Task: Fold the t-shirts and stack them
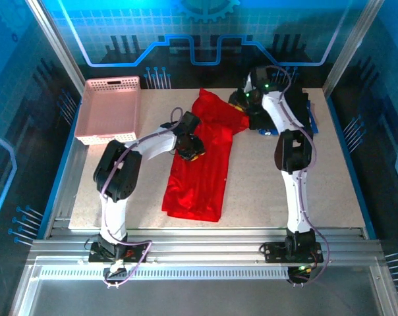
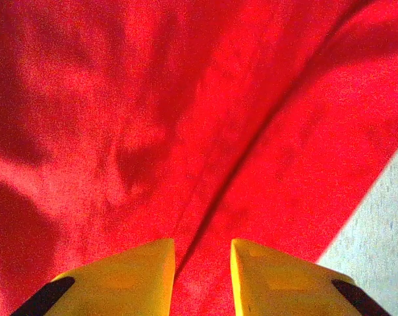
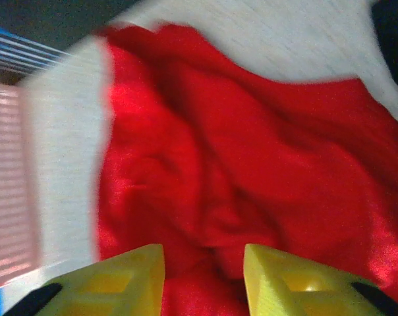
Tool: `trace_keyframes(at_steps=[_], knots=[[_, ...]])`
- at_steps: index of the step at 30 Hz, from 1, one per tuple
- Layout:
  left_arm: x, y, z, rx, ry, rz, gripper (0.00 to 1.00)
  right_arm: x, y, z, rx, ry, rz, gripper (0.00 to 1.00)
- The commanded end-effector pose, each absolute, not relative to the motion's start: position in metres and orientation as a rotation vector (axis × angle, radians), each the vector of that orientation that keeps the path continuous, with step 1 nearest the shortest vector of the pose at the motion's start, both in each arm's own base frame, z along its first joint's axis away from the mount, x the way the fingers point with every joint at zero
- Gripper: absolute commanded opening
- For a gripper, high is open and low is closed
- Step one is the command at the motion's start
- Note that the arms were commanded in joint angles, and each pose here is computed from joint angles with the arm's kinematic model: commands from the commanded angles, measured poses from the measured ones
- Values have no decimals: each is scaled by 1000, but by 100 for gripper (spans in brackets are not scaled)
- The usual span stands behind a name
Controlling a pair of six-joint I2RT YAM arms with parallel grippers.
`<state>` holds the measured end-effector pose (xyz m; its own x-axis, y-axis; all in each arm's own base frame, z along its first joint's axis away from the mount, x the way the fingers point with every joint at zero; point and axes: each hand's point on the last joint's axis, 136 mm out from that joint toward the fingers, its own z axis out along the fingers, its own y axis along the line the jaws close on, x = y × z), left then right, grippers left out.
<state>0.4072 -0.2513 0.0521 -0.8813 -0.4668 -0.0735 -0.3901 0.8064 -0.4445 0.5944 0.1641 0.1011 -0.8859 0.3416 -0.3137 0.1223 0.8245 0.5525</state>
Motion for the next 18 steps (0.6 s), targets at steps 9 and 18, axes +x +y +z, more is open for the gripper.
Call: trace_keyframes(at_steps=[9,18], knots=[[493,-232,111,-588,2595,-766,31,593,136,9,523,2762,513,32],[435,-183,128,-649,2609,-694,32,632,186,-10,601,2610,1005,41]])
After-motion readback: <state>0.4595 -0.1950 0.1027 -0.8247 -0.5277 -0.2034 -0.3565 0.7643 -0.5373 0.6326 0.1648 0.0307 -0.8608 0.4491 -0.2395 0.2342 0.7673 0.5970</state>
